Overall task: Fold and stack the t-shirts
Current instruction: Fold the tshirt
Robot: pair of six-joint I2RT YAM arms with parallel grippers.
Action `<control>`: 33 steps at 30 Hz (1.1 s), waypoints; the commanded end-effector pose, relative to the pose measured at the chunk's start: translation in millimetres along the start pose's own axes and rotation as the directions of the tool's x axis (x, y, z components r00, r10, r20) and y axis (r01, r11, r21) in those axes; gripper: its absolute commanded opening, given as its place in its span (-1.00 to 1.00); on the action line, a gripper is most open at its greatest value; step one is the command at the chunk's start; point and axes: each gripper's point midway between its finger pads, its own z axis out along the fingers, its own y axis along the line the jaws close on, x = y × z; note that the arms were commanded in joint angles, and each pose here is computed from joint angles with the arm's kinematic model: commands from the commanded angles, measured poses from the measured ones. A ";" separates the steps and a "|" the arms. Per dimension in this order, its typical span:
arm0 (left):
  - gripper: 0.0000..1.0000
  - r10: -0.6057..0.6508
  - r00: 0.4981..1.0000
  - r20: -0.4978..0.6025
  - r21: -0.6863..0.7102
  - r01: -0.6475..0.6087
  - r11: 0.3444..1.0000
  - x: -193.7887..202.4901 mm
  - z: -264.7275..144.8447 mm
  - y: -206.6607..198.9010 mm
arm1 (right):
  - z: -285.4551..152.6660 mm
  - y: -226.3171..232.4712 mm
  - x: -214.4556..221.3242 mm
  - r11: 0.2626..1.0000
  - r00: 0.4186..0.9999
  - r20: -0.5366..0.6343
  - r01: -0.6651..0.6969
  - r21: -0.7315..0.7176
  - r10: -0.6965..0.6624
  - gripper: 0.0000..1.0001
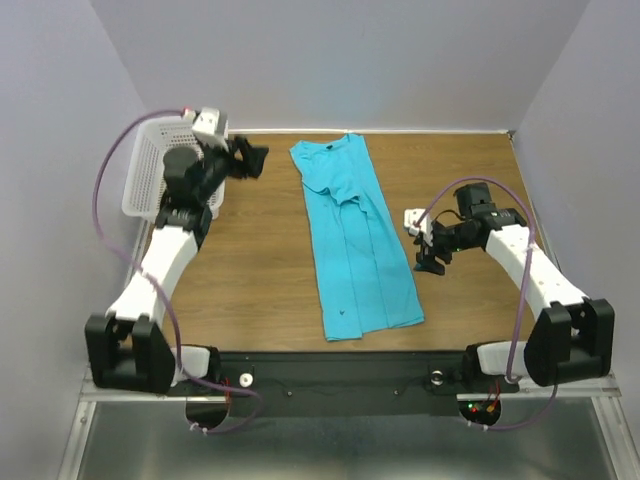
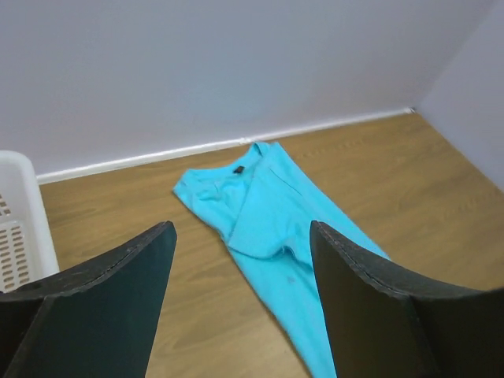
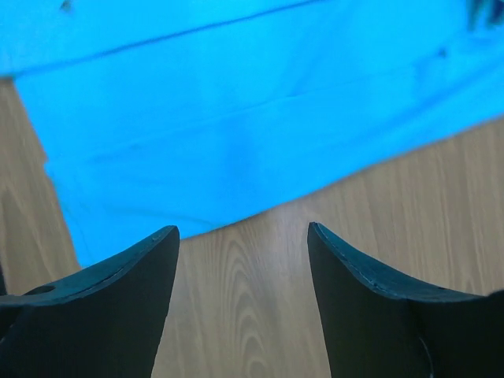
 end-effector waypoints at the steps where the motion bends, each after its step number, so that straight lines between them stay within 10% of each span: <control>1: 0.61 0.222 0.966 0.134 0.262 -0.250 0.932 5.8 -71.0 -72.4 | 11.2 52.1 23.2 0.922 0.969 0.061 0.245 -0.301 -0.237 0.43; 7: 0.62 0.238 0.969 0.059 0.367 -0.243 0.898 68.9 -138.9 -127.5 | 8.6 116.1 42.3 0.792 0.899 0.204 0.438 -0.424 -0.388 0.49; 25: 0.57 0.422 0.884 -0.201 0.707 -0.167 0.687 167.4 -201.9 -265.2 | 17.6 136.0 75.3 0.840 0.958 0.087 0.281 -0.465 -0.272 0.32; 33: 0.54 0.718 0.681 -0.140 0.777 -0.374 0.506 240.4 -223.8 -290.8 | 22.1 132.0 80.7 0.864 0.968 0.053 0.244 -0.441 -0.246 0.28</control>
